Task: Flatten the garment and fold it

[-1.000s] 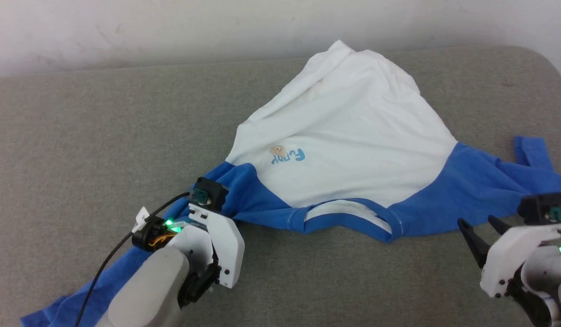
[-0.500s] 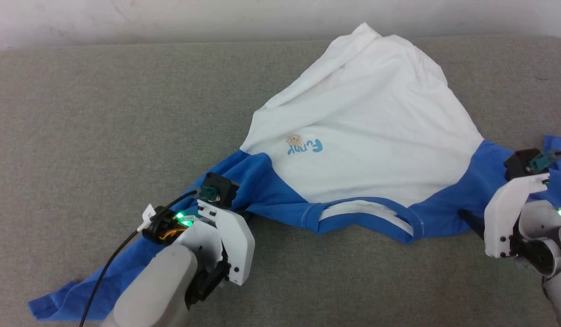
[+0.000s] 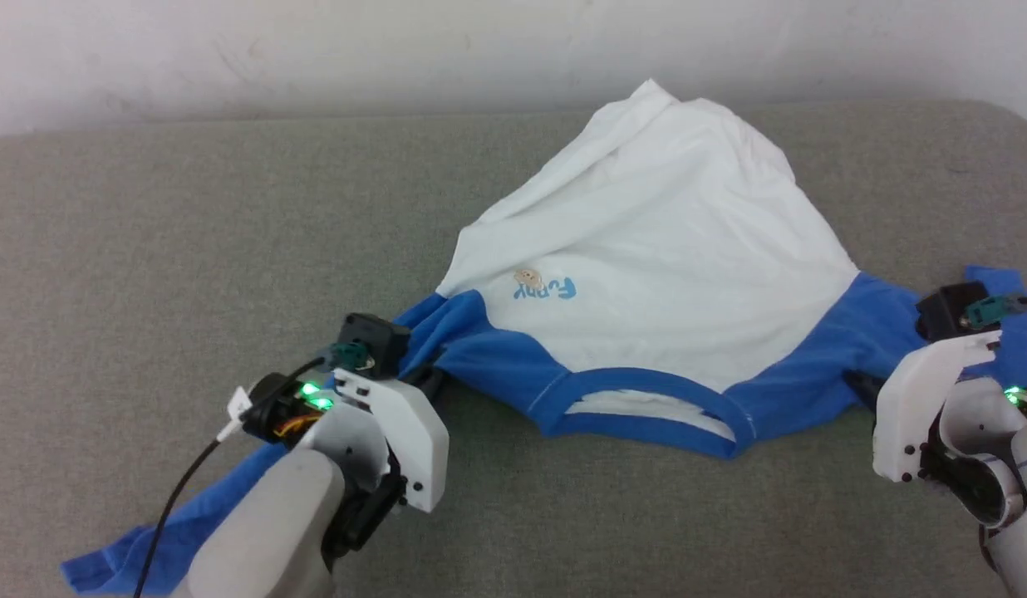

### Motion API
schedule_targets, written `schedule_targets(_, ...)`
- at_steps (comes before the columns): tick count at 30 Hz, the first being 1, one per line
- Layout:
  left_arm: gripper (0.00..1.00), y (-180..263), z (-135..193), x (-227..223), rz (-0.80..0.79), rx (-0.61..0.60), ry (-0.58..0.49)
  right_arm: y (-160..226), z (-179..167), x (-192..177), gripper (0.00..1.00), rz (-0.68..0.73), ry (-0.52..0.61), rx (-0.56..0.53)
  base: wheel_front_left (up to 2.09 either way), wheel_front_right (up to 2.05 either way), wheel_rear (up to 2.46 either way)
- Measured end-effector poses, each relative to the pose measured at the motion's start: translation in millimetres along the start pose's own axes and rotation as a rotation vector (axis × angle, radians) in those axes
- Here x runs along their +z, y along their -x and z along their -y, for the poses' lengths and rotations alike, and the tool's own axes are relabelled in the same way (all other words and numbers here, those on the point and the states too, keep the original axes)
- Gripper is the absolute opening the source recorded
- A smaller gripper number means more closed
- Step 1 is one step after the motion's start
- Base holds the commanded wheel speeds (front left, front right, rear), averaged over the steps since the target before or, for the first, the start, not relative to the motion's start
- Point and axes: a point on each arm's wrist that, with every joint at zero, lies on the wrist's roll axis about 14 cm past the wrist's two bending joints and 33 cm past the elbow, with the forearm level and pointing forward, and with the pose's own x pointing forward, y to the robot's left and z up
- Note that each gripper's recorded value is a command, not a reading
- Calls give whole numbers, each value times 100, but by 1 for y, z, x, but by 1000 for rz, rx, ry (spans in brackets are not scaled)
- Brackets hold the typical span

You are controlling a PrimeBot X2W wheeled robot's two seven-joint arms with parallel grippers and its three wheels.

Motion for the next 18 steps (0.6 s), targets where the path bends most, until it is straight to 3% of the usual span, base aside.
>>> schedule_targets(10, 0, 56, -9, 130, 490, 90, -28, 99, -4, 121, 0, 575, 79, -46, 0, 0, 0)
schedule_targets(11, 0, 56, -9, 130, 490, 90, -28, 99, -4, 121, 0, 575, 79, -46, 0, 0, 0)
schedule_targets(18, 0, 119, -4, 231, 850, 122, -131, 194, -23, 190, 0, 936, 166, -83, 0, 0, 0)
